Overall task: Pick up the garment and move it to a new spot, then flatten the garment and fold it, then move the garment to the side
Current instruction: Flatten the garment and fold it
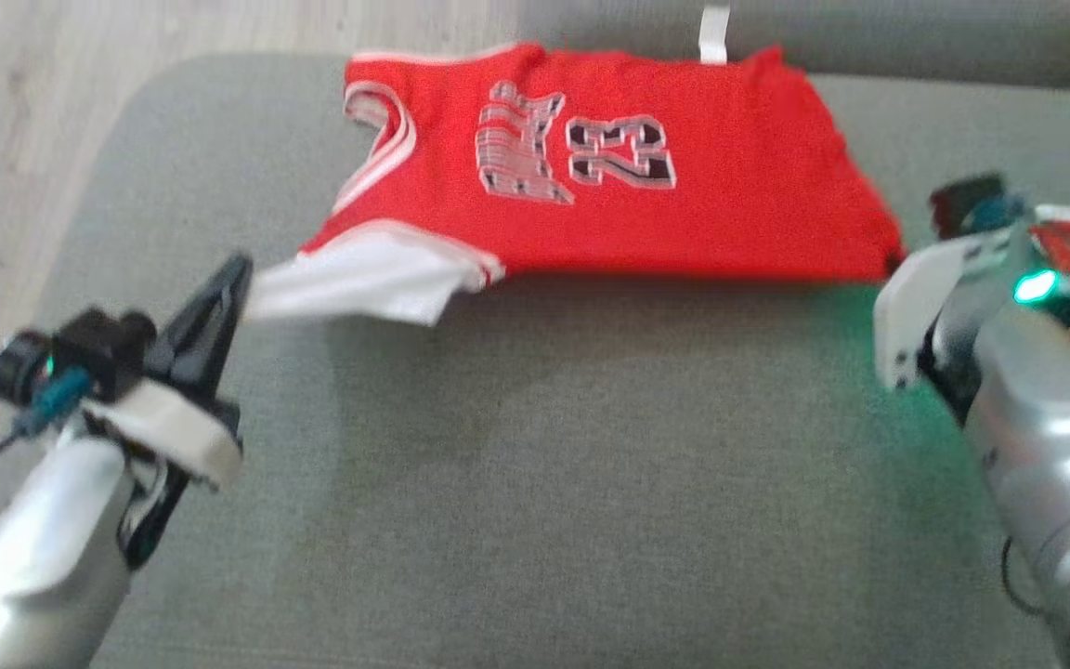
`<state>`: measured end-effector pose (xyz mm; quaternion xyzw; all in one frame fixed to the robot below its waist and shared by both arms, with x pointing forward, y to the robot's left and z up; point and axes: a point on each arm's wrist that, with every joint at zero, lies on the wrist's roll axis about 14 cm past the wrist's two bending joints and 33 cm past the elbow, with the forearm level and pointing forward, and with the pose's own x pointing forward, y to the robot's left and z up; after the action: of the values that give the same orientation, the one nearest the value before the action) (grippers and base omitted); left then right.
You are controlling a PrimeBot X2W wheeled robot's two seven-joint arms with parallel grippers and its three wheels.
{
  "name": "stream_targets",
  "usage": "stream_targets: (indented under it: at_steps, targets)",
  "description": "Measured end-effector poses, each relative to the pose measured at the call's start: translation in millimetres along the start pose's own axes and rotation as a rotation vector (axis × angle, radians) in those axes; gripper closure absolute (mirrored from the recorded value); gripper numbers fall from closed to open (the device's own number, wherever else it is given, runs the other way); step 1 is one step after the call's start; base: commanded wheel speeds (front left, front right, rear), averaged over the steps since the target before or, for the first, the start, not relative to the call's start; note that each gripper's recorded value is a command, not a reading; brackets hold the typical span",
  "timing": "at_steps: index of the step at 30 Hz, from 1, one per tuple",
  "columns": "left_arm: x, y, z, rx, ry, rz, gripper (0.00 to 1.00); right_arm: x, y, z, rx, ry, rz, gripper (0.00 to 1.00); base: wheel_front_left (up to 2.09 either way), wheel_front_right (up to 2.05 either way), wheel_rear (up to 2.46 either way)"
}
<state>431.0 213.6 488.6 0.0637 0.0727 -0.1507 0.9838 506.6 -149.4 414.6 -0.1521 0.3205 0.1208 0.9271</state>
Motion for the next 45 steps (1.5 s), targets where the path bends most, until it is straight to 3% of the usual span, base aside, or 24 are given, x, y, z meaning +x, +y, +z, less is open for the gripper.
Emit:
stream_targets:
  at_steps: [10,21,30,38,45]
  targets:
    - [-62.7,-21.1,-11.3,0.049,0.076,-0.033,1.0,-49.5,44.9,-52.9,0.077,0.219,0.144,1.0,0.0,0.0,0.0]
    - [-111.8,-57.2,-32.3,-0.008,0.21,-0.112,1.0,-109.2,33.6,-79.8,0.153,0.291,0.326,1.0,0.0,0.0,0.0]
    - [-95.8,-56.4,-14.5,0.006,0.18,-0.121,1.0,-104.6,28.6,-58.9,0.205,0.189,0.336,1.0,0.0,0.0,0.0]
    - [-47.6,-27.7,4.1,0.034,0.16,-0.091,1.0,-79.5,29.3,-19.3,0.251,0.089,0.345,1.0,0.0,0.0,0.0]
    - [-6.0,-7.5,-5.2,0.063,0.222,-0.081,1.0,-50.0,18.9,-10.9,0.271,0.089,0.303,1.0,0.0,0.0,0.0]
